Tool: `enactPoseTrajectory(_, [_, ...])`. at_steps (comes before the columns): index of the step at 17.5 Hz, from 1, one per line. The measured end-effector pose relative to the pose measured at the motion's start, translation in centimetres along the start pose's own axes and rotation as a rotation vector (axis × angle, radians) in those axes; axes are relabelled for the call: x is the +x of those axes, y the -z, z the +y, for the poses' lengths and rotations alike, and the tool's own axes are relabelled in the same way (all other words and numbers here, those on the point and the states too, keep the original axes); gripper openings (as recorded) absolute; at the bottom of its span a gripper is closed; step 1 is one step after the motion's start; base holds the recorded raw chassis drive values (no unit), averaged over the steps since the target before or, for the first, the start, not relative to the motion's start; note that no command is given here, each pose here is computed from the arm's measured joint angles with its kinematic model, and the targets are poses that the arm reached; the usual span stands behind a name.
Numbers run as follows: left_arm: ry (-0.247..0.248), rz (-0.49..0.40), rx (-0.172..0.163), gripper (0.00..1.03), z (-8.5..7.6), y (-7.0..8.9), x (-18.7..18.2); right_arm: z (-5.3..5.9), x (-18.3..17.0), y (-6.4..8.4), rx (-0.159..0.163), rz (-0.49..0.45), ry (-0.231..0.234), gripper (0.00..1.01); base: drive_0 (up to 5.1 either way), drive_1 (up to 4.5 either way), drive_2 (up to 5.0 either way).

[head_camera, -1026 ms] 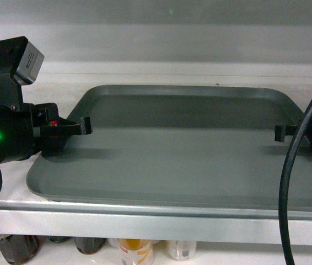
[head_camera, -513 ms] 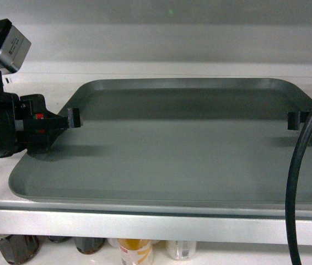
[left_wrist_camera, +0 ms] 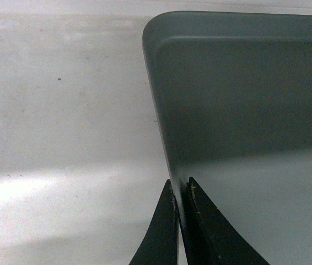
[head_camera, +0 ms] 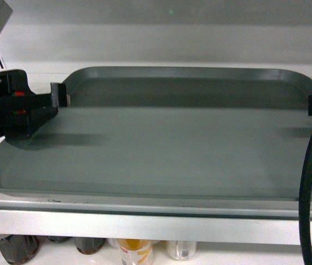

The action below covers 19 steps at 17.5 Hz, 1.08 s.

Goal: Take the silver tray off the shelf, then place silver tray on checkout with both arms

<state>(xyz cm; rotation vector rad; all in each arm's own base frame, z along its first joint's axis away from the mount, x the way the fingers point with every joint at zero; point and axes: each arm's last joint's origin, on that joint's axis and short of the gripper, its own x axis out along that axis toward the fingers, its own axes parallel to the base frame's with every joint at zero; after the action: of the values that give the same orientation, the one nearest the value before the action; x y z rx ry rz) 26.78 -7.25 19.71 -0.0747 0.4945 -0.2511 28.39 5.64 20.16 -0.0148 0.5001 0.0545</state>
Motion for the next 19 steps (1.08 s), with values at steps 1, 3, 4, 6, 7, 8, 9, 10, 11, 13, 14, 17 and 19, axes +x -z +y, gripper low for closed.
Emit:
enactPoseTrajectory(1, [-0.001, -0.004, 0.002, 0.03, -0.1, -0.4, -0.3, 0.0, -0.3, -0.3, 0.000, -0.003, -0.001, 0.03, 0.0, 0.00, 0.0])
enactPoseTrajectory(3, [-0.002, -0.007, 0.005, 0.03, -0.3, -1.1, -0.9, 0.0, -1.0, -1.1, -0.001, -0.013, -0.002, 0.03, 0.0, 0.00, 0.0])
enactPoseTrajectory(4, [-0.006, -0.004, 0.006, 0.03, -0.3, -1.3, -1.1, 0.0, -1.2, -1.4, -0.001, -0.016, -0.007, 0.03, 0.0, 0.00, 0.0])
enactPoseTrajectory(6, [-0.006, 0.007, 0.007, 0.03, -0.5, -1.5, -1.6, -0.1, -1.5, -1.6, -0.007, -0.005, -0.010, 0.03, 0.0, 0.00, 0.0])
enactPoseTrajectory(7, [-0.007, 0.013, 0.007, 0.03, -0.5, -1.5, -1.7, -0.1, -1.6, -1.6, -0.008, 0.005, -0.012, 0.03, 0.0, 0.00, 0.0])
enactPoseTrajectory(8, [-0.007, 0.017, 0.007, 0.03, -0.5, -1.5, -1.7, -0.1, -1.7, -1.6, -0.009, 0.011, -0.012, 0.03, 0.0, 0.00, 0.0])
enactPoseTrajectory(9, [-0.008, 0.021, 0.007, 0.03, -0.5, -1.5, -1.7, -0.1, -1.7, -1.6, -0.012, 0.014, -0.012, 0.03, 0.0, 0.00, 0.0])
enactPoseTrajectory(10, [-0.008, 0.024, 0.007, 0.03, -0.5, -1.5, -1.7, -0.1, -1.7, -1.6, -0.013, 0.018, -0.014, 0.03, 0.0, 0.00, 0.0])
enactPoseTrajectory(11, [-0.008, 0.025, 0.007, 0.03, -0.5, -1.5, -1.7, -0.1, -1.7, -1.6, -0.014, 0.018, -0.014, 0.03, 0.0, 0.00, 0.0])
enactPoseTrajectory(13, [-0.008, 0.026, 0.008, 0.03, -0.5, -1.5, -1.7, -0.1, -1.7, -1.6, -0.014, 0.017, -0.015, 0.03, 0.0, 0.00, 0.0])
enactPoseTrajectory(14, [-0.007, 0.025, 0.008, 0.03, -0.5, -1.5, -1.7, -0.1, -1.7, -1.6, -0.014, 0.017, -0.015, 0.03, 0.0, 0.00, 0.0])
enactPoseTrajectory(17, [-0.002, 0.012, 0.009, 0.03, -0.6, -1.6, -1.7, -0.1, -1.7, -1.7, -0.013, 0.009, -0.014, 0.03, 0.0, 0.00, 0.0])
enactPoseTrajectory(19, [-0.002, 0.006, 0.009, 0.03, -0.6, -1.6, -1.7, -0.2, -1.7, -1.8, -0.010, -0.001, -0.013, 0.03, 0.0, 0.00, 0.0])
